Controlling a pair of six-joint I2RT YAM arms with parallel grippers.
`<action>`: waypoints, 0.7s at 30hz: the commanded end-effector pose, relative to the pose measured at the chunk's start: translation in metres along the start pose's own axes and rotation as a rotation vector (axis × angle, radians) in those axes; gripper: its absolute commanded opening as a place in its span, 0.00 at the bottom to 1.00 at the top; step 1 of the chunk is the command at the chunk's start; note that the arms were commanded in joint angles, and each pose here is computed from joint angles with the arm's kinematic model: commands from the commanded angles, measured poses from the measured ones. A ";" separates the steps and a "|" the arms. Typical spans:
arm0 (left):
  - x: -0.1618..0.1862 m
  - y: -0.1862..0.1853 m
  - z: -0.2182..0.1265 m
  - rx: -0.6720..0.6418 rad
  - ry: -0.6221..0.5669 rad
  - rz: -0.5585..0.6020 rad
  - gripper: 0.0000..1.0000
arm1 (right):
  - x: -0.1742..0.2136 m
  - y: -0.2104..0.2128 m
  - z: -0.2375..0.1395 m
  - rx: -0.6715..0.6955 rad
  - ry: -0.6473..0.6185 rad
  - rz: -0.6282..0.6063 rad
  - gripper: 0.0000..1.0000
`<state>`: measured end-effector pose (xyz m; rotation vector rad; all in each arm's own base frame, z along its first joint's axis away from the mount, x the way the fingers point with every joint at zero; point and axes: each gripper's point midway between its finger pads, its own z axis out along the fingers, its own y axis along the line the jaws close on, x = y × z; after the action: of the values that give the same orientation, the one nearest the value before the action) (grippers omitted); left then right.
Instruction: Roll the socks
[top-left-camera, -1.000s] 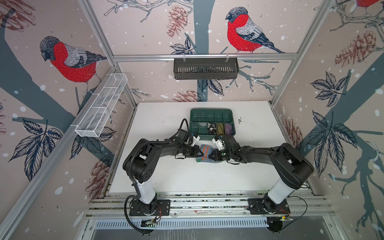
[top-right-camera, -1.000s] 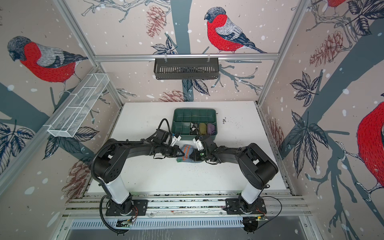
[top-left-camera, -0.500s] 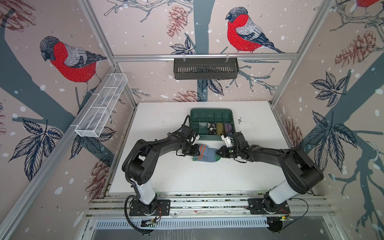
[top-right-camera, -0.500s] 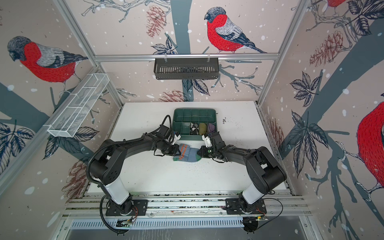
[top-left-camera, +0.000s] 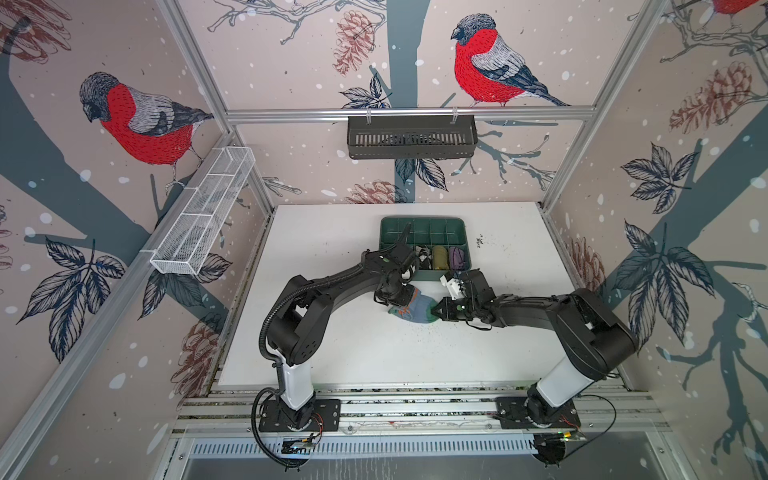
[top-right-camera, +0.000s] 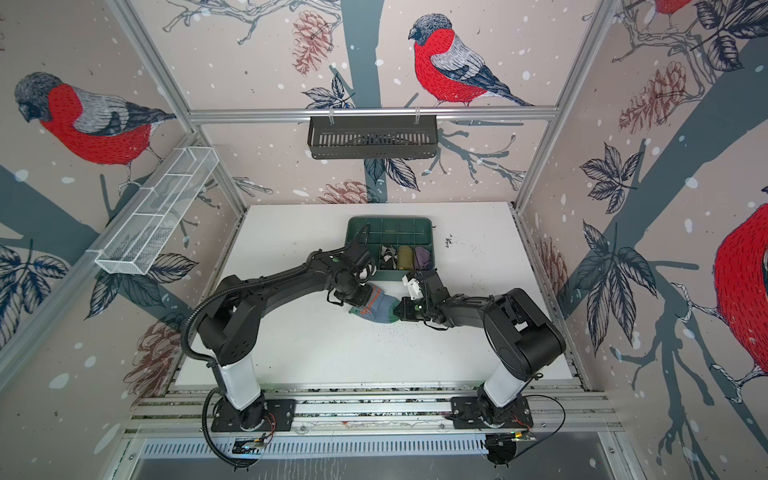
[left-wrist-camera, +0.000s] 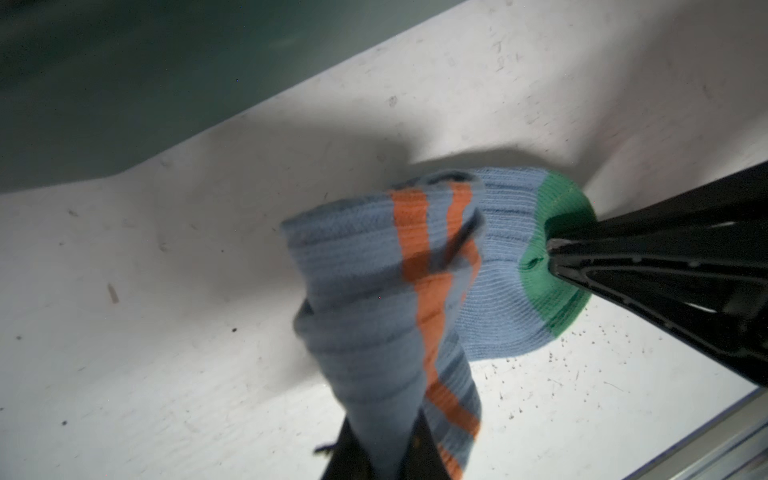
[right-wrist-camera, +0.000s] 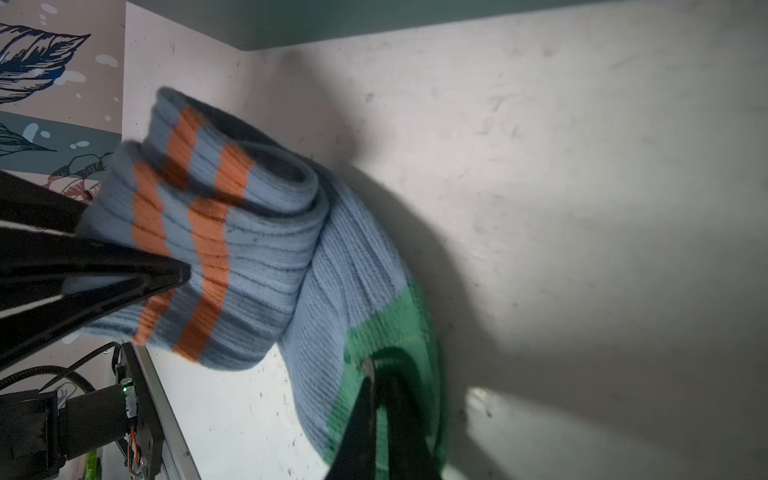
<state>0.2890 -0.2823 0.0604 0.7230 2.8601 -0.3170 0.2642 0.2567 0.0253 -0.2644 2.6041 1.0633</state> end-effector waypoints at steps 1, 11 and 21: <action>0.013 0.009 -0.002 -0.159 0.082 0.024 0.00 | 0.005 0.002 0.001 -0.010 0.011 0.000 0.11; 0.005 -0.011 -0.001 -0.331 0.129 0.101 0.00 | 0.005 0.006 0.001 -0.037 0.001 -0.013 0.11; -0.003 -0.040 -0.004 -0.242 0.102 0.119 0.19 | 0.005 0.007 0.003 -0.054 -0.002 -0.014 0.10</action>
<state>0.2785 -0.3164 0.0668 0.8841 2.8366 0.1082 0.2585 0.2624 0.0255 -0.2937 2.5756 1.1167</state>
